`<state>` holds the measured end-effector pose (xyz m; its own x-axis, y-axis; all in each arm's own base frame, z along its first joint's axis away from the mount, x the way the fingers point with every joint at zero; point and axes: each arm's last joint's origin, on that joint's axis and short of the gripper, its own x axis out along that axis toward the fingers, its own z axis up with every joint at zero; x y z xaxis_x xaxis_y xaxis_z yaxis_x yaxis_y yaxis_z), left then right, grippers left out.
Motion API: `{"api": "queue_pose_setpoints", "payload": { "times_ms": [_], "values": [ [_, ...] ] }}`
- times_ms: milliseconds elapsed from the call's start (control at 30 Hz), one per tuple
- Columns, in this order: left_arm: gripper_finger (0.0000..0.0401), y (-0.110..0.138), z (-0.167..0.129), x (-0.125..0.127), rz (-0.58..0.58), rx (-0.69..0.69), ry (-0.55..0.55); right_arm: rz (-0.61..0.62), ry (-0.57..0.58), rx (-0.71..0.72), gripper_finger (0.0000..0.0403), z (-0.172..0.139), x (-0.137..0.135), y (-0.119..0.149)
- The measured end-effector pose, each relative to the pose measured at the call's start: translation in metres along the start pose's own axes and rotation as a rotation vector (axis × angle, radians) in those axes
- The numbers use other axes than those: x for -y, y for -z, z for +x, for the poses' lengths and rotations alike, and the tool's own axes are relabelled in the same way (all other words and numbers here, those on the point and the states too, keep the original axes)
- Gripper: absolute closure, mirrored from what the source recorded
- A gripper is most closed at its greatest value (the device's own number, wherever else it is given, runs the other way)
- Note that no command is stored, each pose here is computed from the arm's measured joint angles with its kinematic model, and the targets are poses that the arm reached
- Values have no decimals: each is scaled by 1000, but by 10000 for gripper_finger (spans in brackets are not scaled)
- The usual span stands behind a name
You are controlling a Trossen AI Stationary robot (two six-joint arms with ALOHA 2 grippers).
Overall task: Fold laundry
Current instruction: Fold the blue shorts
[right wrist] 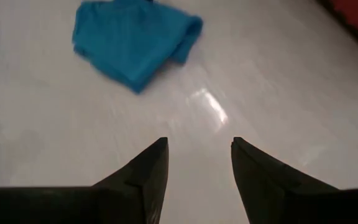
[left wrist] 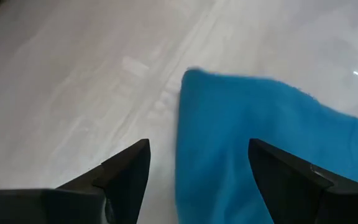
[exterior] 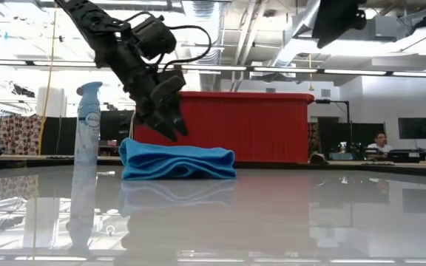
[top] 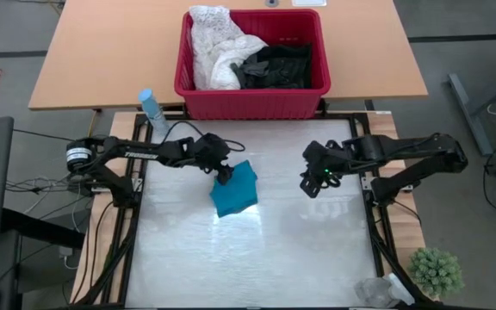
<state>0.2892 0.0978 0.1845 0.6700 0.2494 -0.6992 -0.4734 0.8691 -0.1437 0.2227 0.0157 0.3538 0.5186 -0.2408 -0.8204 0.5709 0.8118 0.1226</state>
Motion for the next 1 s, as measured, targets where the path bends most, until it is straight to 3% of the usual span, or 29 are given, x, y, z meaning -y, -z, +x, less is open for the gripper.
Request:
{"api": "queue_pose_setpoints", "payload": {
  "times_ms": [200,600,1000],
  "values": [
    [140,2,0,-7,30,-51,67,51,14,22,207,-3,-7,7],
    [140,5,1,-11,72,-92,77,94,135,63,207,5,-19,15],
    [140,31,38,-16,64,-222,113,89,172,44,207,19,-24,13]
  ]
}}
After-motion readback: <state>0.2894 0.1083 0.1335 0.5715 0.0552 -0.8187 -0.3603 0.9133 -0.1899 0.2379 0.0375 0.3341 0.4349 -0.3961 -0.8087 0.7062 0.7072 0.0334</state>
